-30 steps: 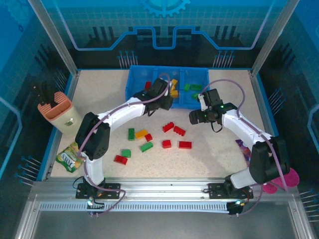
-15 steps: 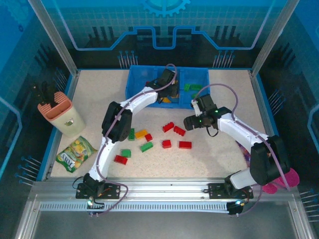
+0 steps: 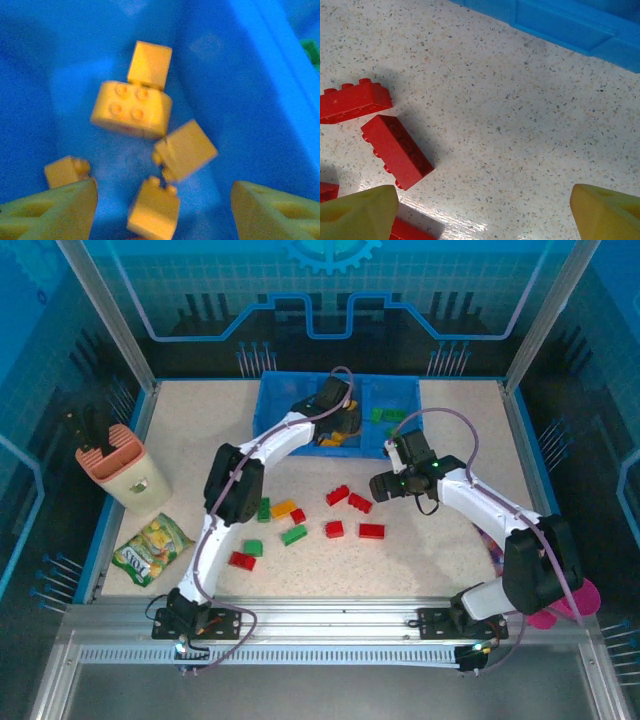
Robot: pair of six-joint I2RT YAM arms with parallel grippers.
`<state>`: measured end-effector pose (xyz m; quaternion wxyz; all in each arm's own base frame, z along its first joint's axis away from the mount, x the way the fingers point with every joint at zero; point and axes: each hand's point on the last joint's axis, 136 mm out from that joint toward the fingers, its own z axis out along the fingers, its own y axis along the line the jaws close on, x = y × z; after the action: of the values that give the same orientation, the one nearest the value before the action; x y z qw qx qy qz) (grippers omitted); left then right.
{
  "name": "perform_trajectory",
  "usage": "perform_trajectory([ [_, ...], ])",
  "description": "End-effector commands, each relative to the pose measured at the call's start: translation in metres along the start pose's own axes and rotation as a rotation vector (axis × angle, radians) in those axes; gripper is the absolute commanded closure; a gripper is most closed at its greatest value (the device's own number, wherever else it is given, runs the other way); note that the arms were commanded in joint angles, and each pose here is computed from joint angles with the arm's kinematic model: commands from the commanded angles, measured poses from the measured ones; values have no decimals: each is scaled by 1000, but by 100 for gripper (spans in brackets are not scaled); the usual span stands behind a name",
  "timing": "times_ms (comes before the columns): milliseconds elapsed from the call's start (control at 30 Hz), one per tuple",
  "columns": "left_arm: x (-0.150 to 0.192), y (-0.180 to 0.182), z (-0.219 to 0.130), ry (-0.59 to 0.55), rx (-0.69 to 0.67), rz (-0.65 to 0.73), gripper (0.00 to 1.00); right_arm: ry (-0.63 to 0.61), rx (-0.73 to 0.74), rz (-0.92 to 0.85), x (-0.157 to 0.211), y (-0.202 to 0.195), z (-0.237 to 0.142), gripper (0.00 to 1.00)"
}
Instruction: Sort the legos into containers by color
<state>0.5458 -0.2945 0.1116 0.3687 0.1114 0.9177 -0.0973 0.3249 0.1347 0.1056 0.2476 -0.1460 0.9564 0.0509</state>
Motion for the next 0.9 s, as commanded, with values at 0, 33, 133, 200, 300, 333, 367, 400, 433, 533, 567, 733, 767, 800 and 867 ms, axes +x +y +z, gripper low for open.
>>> perform_trajectory([
  [0,-36,-16,-84,-138,99,70,30,-2,7,-22,-5,2,2,10],
  [33,-30,-19,-94,-141,122,89,30,-4,5,-22,-6,3,2,10],
  [133,-2,-22,-124,-114,144,145,32,-7,4,-19,-9,3,4,10],
  [200,33,-24,-135,-13,166,171,31,-7,-5,-18,-12,5,4,9],
  [300,84,-25,-146,111,179,196,32,-10,-21,-22,-17,8,2,9],
  [333,98,-26,-148,135,189,213,32,-15,-25,-24,-19,9,1,9],
  [367,114,-28,-149,156,197,238,33,-20,-28,-24,-21,9,0,9],
  [400,129,-28,-148,178,195,263,35,-21,-30,-25,-22,10,-1,9],
  [433,140,-26,-147,195,186,281,35,-22,-34,-25,-23,11,-1,9],
  [533,164,-22,-142,230,168,315,36,-22,-38,-20,-26,12,-2,9],
  [567,170,-23,-140,236,176,323,37,-21,-41,-16,-26,12,-2,9],
  [733,185,-37,-130,254,219,379,39,-15,-46,-11,-22,13,-4,9],
  [767,187,-40,-127,262,219,388,39,-15,-46,-11,-22,13,-5,9],
  [800,189,-42,-125,270,219,395,39,-16,-45,-12,-21,13,-6,9],
  [867,191,-47,-120,277,217,406,39,-16,-41,-11,-20,12,-8,9],
])
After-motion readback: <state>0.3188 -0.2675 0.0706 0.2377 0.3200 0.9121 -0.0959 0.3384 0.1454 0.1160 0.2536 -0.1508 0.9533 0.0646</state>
